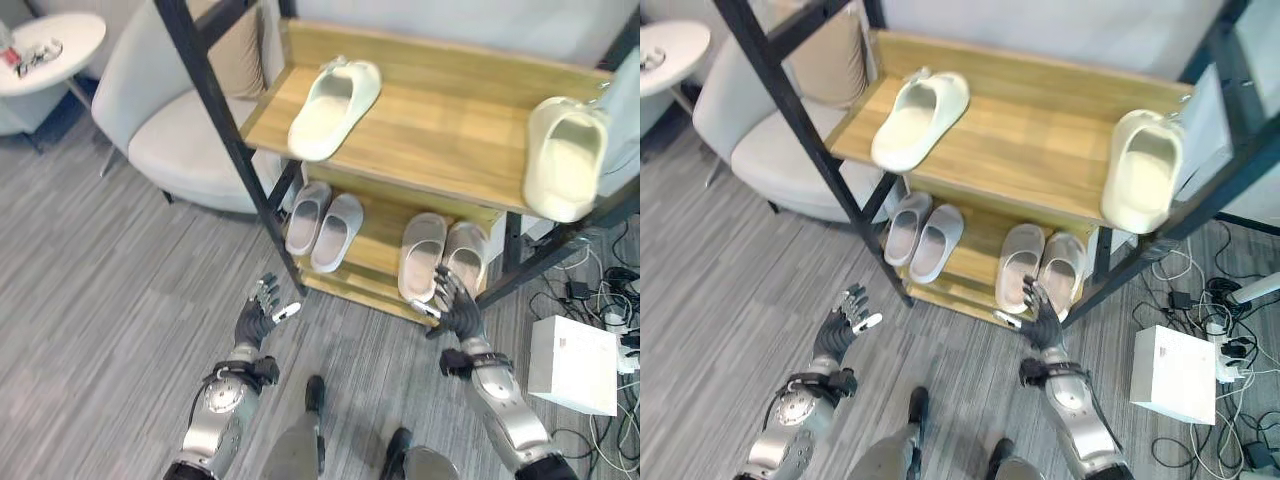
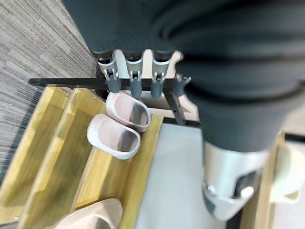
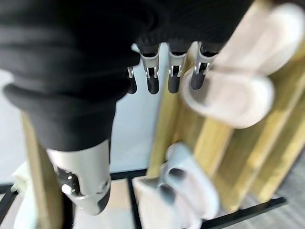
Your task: Arrange the slippers neatly on the shoe rack.
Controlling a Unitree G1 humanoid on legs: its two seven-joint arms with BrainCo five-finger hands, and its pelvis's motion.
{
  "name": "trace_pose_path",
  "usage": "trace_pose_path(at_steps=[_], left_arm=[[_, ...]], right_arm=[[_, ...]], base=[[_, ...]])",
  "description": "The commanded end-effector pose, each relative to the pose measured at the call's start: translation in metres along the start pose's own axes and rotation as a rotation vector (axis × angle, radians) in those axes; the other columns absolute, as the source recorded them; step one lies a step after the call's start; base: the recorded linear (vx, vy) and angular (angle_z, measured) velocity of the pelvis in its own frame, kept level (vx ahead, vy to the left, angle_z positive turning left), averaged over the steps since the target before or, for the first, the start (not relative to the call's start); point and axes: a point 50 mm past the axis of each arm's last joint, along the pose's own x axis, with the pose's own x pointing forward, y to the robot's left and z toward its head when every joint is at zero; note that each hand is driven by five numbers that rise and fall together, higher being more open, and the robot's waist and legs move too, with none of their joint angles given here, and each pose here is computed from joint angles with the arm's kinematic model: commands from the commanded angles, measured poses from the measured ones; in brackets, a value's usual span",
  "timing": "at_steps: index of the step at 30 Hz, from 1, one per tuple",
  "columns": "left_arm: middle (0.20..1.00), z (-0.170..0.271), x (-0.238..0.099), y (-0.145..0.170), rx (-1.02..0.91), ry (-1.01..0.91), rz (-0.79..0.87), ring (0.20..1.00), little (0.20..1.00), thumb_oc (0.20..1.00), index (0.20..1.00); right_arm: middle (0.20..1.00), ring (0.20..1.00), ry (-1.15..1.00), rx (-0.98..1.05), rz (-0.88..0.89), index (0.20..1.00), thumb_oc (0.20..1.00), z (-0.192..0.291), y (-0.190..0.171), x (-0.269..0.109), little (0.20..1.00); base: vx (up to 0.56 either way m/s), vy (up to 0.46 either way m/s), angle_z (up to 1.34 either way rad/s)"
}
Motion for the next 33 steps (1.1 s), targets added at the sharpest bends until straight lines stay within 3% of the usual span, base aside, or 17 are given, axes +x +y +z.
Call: trace_pose_path(at_steps=[1, 6, 7, 10, 11, 13, 14, 16, 17, 19, 21, 27, 33], left_arm=[[1.000, 0.026, 0.018, 0.001, 0.189, -0.100, -0.088, 1.000, 1.000, 1.000, 1.000], [1.000, 0.015, 0.015, -0.003, 0.442, -0.032, -0.250, 1.000, 1.000, 1.000, 1.000], [1.000, 0.021, 0.018, -0.012, 0.606, -0.053, -0.372, 1.000, 1.000, 1.000, 1.000], [1.000, 0.057, 0.029, -0.039, 0.785, -0.215, -0.552, 1.000, 1.000, 1.000, 1.000], [1.000, 0.081, 0.028, -0.058, 0.765, -0.319, -0.650, 1.000, 1.000, 1.000, 1.000], [1.000, 0.120, 0.015, -0.094, 0.529, -0.454, -0.847, 1.000, 1.000, 1.000, 1.000], [1.000, 0.143, 0.017, -0.100, 0.293, -0.528, -0.823, 1.000, 1.000, 1.000, 1.000], [1.000, 0.171, 0.022, -0.091, 0.214, -0.673, -0.656, 1.000, 1.000, 1.000, 1.000], [1.000, 0.171, 0.022, -0.091, 0.214, -0.673, -0.655, 1.000, 1.000, 1.000, 1.000], [1.000, 0.195, 0.032, -0.076, 0.254, -0.808, -0.409, 1.000, 1.000, 1.000, 1.000], [1.000, 0.225, 0.045, -0.056, 0.523, -0.956, -0.091, 1.000, 1.000, 1.000, 1.000], [1.000, 0.273, 0.054, -0.034, 0.975, -1.120, 0.214, 1.000, 1.000, 1.000, 1.000], [1.000, 0.297, 0.059, -0.009, 1.321, -1.141, 0.479, 1.000, 1.000, 1.000, 1.000]], right_arm=[[1.000, 1.000, -0.146, -0.037, 0.065, 1.000, 1.000, 0.035, 0.001, 0.020, 1.000], [1.000, 1.000, -0.046, -0.067, 0.069, 1.000, 1.000, 0.013, -0.013, 0.005, 1.000], [1.000, 1.000, -0.001, -0.088, 0.061, 1.000, 1.000, 0.004, -0.020, -0.001, 1.000], [1.000, 1.000, 0.033, -0.099, 0.057, 1.000, 1.000, -0.003, -0.026, -0.003, 1.000], [1.000, 1.000, 0.050, -0.103, 0.064, 1.000, 1.000, -0.006, -0.029, -0.004, 1.000], [1.000, 1.000, 0.084, -0.116, 0.096, 1.000, 1.000, -0.014, -0.027, -0.007, 1.000], [1.000, 1.000, 0.095, -0.108, 0.102, 1.000, 1.000, -0.018, -0.023, -0.009, 1.000], [1.000, 1.000, 0.090, -0.075, 0.089, 1.000, 1.000, -0.019, -0.019, -0.012, 1.000], [1.000, 1.000, 0.090, -0.075, 0.089, 1.000, 1.000, -0.019, -0.019, -0.012, 1.000], [1.000, 1.000, 0.083, -0.049, 0.070, 1.000, 1.000, -0.021, -0.017, -0.013, 1.000], [1.000, 1.000, 0.057, -0.047, 0.042, 1.000, 1.000, -0.019, -0.019, -0.012, 1.000], [1.000, 1.000, 0.026, -0.061, 0.063, 1.000, 1.000, -0.015, -0.018, -0.012, 1.000], [1.000, 1.000, 0.008, -0.064, 0.082, 1.000, 1.000, -0.013, -0.017, -0.013, 1.000]], base=[[0.06, 0.025, -0.39], [0.04, 0.020, -0.36], [0.08, 0.027, -0.30], [0.07, 0.020, -0.33], [0.09, 0.018, -0.39], [0.08, -0.009, -0.27], [0.05, -0.026, -0.24], [0.04, -0.030, -0.21], [0.03, -0.040, -0.15], [0.03, -0.037, -0.02], [0.04, -0.016, 0.08], [0.01, 0.008, 0.04], [0.01, 0.009, -0.06]])
